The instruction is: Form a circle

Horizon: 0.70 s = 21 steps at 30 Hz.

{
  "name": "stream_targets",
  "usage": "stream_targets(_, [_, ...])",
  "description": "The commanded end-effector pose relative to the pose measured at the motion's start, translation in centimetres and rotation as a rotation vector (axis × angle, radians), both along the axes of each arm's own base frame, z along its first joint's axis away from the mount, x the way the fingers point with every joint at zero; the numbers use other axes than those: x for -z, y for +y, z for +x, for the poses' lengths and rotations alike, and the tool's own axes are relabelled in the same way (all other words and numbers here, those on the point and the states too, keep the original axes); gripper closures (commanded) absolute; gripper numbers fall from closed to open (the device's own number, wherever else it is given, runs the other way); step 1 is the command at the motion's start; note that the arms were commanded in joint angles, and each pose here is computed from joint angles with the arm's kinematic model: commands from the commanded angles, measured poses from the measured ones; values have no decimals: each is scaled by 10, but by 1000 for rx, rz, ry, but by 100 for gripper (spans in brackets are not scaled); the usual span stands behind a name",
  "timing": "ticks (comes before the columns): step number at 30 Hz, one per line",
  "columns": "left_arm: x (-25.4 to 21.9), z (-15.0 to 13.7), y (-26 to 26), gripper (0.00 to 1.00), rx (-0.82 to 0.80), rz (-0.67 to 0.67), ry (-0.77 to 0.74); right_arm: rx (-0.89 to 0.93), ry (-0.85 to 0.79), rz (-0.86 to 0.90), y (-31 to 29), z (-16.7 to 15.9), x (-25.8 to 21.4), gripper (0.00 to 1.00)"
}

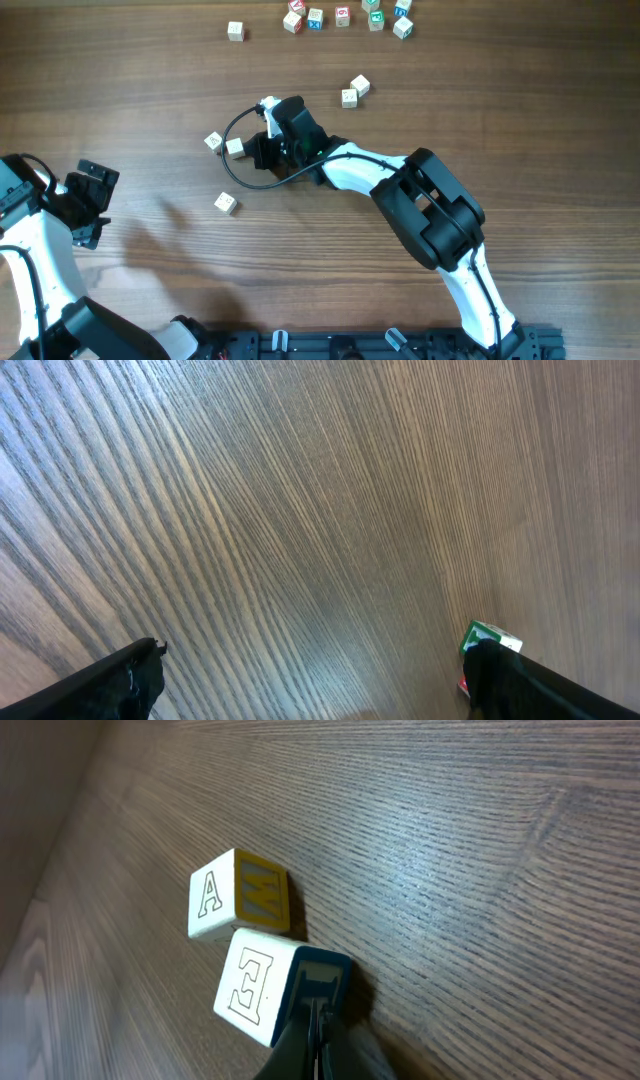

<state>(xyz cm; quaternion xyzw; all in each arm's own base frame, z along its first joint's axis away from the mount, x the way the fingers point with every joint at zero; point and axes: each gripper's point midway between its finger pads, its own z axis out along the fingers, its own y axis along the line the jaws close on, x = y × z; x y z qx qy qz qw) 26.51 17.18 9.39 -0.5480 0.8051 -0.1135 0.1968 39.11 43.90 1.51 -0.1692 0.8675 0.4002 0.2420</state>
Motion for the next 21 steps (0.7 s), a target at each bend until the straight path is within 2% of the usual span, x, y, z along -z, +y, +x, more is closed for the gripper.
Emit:
stream_targets(1, [4, -3, 1, 0, -12, -3, 14, -12, 21, 7, 3, -2, 8, 95])
stream_targets(21, [4, -3, 1, 0, -12, -3, 14, -6, -13, -6, 2, 3, 12, 96])
